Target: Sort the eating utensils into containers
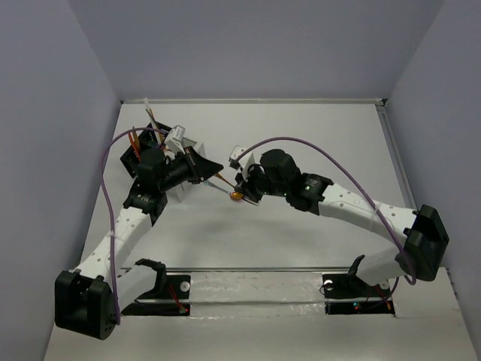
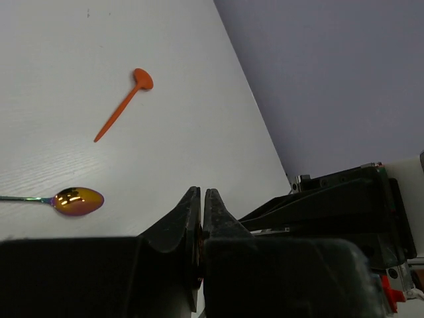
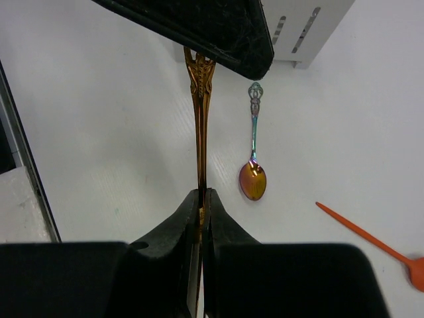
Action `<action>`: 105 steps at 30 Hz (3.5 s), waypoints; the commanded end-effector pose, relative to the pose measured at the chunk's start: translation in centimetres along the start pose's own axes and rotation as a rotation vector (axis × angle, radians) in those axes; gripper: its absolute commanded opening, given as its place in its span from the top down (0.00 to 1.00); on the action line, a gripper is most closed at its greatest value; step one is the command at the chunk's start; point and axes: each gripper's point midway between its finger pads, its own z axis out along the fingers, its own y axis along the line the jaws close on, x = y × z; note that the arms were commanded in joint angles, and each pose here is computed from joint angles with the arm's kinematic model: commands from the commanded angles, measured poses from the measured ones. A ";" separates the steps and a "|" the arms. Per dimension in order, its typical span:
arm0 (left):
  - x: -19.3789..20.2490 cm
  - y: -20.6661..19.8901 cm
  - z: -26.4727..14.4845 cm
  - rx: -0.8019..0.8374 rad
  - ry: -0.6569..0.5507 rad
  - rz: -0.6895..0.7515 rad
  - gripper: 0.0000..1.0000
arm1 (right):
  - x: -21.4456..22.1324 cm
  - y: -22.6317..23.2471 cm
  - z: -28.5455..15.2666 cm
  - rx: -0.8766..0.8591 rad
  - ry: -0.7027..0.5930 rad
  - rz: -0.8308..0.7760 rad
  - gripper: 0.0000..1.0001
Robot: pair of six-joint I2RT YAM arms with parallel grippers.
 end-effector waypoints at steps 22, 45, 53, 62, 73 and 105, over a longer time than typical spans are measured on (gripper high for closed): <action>-6.6 -5.1 -5.9 0.226 -0.548 -0.124 0.94 | -7.4 -1.8 -9.5 0.159 -0.644 0.645 0.04; -4.3 -6.1 -6.9 0.302 -0.498 -0.123 0.94 | -9.9 -1.4 -7.6 0.070 -0.742 0.687 0.53; -4.0 -5.7 -7.3 0.275 -0.508 -0.101 0.94 | -9.2 -1.0 -5.5 0.046 -0.683 0.716 0.75; -4.2 -5.7 -7.7 0.275 -0.528 -0.099 0.94 | -9.3 -0.4 -4.9 0.001 -0.688 0.729 0.85; -6.7 -4.9 -9.9 -0.020 -0.576 0.155 0.10 | -11.6 -3.1 -4.7 0.176 -0.604 0.591 0.93; -8.9 -1.2 -17.8 -0.486 -0.724 0.384 0.01 | -14.4 -13.6 9.6 0.546 -0.197 0.124 0.93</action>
